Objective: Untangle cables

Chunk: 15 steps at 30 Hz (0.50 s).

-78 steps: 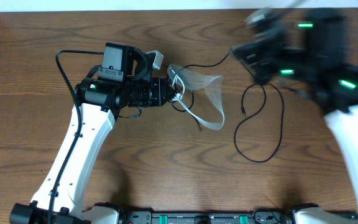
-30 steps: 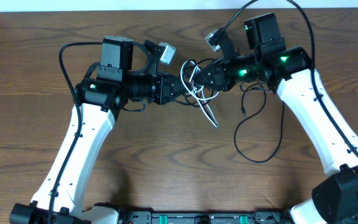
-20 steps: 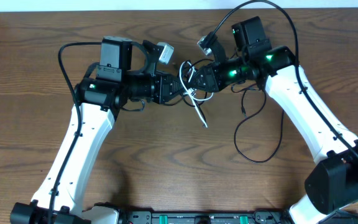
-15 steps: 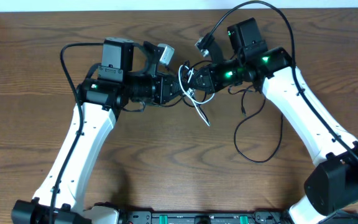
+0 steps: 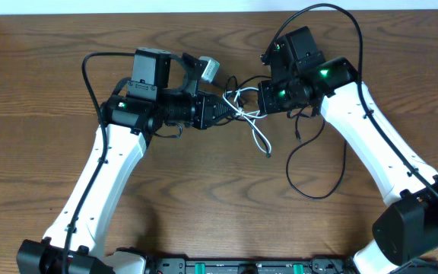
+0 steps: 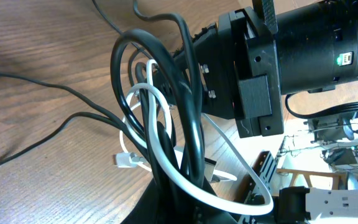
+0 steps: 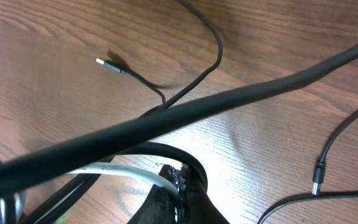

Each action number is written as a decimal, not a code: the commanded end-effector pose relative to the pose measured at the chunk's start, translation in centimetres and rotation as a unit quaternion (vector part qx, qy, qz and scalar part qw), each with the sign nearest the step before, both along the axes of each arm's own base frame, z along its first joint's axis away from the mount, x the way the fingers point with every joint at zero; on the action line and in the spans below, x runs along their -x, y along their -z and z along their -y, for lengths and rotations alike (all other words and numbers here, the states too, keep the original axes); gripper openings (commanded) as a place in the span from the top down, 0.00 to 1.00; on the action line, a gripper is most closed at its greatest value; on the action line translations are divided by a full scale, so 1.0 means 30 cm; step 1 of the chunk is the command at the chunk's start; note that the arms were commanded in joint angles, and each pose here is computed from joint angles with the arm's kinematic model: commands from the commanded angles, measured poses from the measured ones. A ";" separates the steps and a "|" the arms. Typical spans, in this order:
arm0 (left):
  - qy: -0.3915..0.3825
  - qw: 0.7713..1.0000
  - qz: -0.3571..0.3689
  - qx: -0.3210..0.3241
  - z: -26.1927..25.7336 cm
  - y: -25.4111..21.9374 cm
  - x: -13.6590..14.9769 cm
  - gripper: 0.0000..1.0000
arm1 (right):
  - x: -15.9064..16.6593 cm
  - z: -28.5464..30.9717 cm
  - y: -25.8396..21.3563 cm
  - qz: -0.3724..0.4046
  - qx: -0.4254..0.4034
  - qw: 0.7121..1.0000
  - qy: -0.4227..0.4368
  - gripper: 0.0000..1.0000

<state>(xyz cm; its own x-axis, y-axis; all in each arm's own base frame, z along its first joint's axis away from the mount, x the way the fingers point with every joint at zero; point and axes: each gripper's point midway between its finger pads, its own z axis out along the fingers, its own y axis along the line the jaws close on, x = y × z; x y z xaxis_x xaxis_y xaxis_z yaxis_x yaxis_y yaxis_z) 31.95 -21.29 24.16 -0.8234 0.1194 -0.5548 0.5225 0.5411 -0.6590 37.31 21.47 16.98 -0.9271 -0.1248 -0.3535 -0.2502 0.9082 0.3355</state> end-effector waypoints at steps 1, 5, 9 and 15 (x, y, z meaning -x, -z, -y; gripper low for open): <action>-0.001 1.000 0.023 0.018 -0.019 -0.073 0.009 0.92 | -0.096 0.243 0.080 0.027 0.137 0.985 0.097 0.99; -0.035 0.999 0.022 -0.023 -0.054 -0.032 -0.018 0.92 | -0.103 0.212 0.039 0.044 0.109 0.991 0.071 0.99; -0.107 0.990 -0.004 -0.094 -0.132 0.043 -0.054 0.92 | -0.104 0.222 -0.063 0.070 0.065 0.993 0.069 0.99; -0.164 0.973 -0.023 -0.160 -0.214 0.105 -0.067 0.92 | -0.084 0.311 -0.231 0.105 -0.007 0.991 0.085 0.99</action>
<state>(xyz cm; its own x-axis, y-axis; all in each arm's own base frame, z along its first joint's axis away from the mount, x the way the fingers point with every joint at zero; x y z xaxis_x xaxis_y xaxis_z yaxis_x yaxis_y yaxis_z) 32.80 -17.34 20.68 -0.8857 0.0565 -0.4608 0.3312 0.7724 -0.5420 39.72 15.61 20.95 -0.8821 -0.0158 -0.4708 -0.1917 0.9250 0.3280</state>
